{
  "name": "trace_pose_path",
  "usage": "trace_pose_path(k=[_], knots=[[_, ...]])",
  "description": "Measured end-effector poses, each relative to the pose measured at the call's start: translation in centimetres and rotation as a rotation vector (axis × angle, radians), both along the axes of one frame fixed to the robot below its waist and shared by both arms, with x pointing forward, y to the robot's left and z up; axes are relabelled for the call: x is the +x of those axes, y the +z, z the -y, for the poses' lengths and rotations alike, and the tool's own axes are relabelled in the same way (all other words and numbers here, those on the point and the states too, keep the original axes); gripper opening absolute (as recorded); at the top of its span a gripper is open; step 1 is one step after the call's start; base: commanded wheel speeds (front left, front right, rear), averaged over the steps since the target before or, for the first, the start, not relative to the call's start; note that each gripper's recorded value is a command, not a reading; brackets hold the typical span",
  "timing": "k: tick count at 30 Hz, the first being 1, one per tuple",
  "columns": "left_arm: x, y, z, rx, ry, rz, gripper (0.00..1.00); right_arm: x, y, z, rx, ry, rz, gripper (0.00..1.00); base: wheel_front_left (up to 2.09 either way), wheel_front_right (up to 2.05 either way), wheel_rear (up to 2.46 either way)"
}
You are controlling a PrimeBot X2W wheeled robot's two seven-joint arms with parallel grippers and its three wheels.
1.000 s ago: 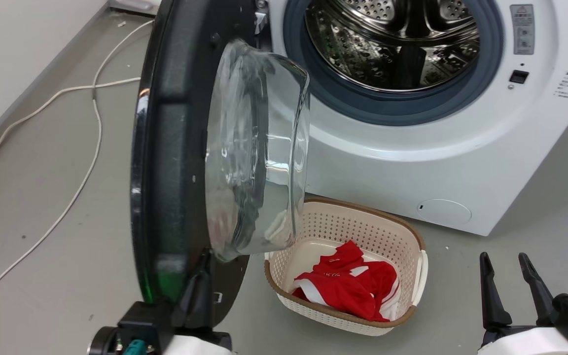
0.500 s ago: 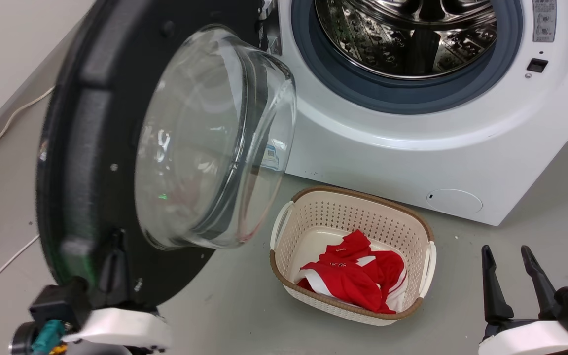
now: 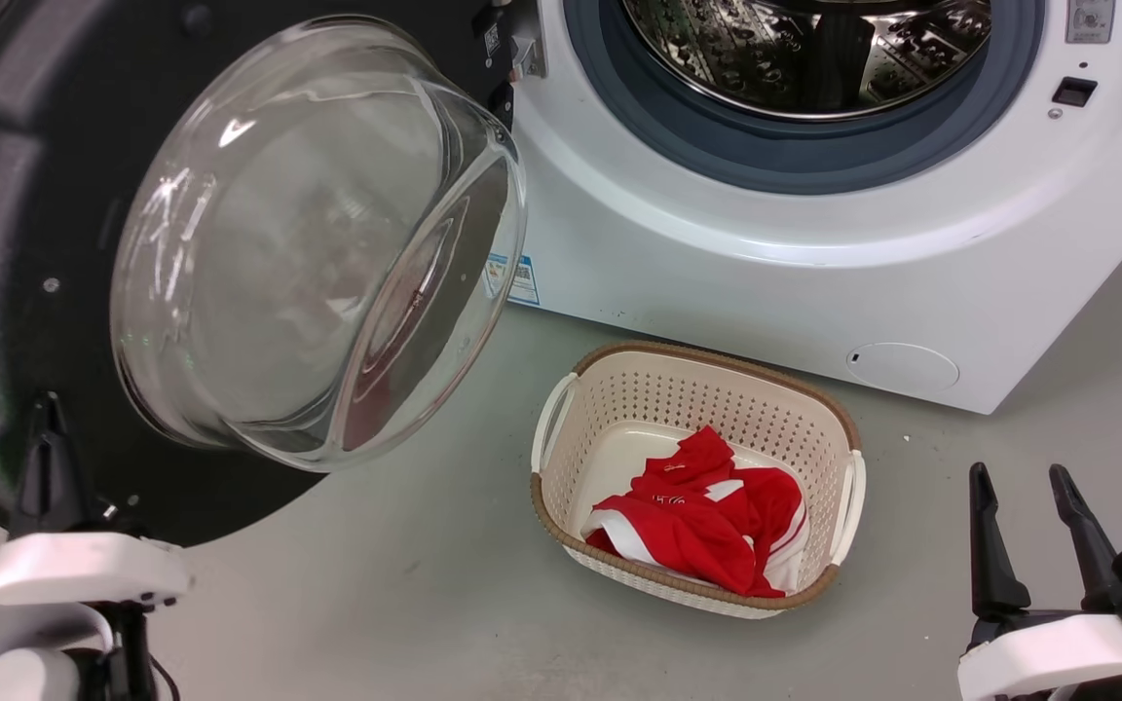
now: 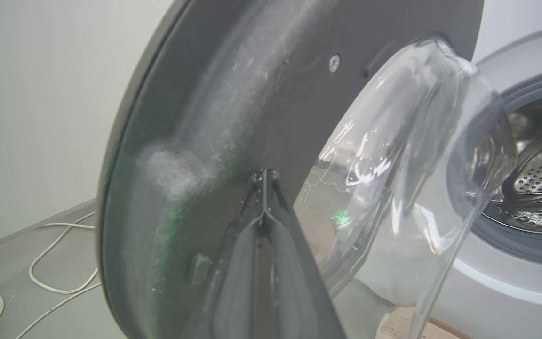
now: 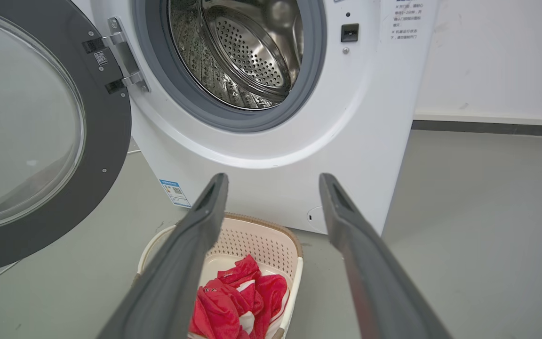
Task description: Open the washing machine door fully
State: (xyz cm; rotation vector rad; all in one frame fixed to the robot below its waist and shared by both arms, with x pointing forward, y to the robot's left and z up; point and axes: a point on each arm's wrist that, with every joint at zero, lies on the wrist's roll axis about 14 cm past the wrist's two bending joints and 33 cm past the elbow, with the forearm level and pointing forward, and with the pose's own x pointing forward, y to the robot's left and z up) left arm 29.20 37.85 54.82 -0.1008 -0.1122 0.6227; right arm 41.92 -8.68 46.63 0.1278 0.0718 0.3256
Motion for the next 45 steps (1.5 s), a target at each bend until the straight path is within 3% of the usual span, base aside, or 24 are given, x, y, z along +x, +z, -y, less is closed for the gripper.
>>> trace_pose_path(k=[24, 36, 45], knots=[[0.7, 1.1, -10.1, 0.056, 0.16, -0.011, 0.0, 1.3, -0.7, -0.1, -0.006, -0.003, -0.011, 1.0, 0.0, 0.0, 0.0], [0.7, 1.3, -9.4, 0.082, 0.136, -0.002, 0.0, 0.9, -0.3, 0.2, -0.003, -0.011, -0.004, 1.0, 0.0, 0.0, 0.0], [-1.0, 0.3, -4.8, 0.104, 0.047, 0.003, 0.0, -0.4, 1.1, 0.2, 0.012, -0.01, 0.028, 1.0, 0.0, 0.0, 0.0]])
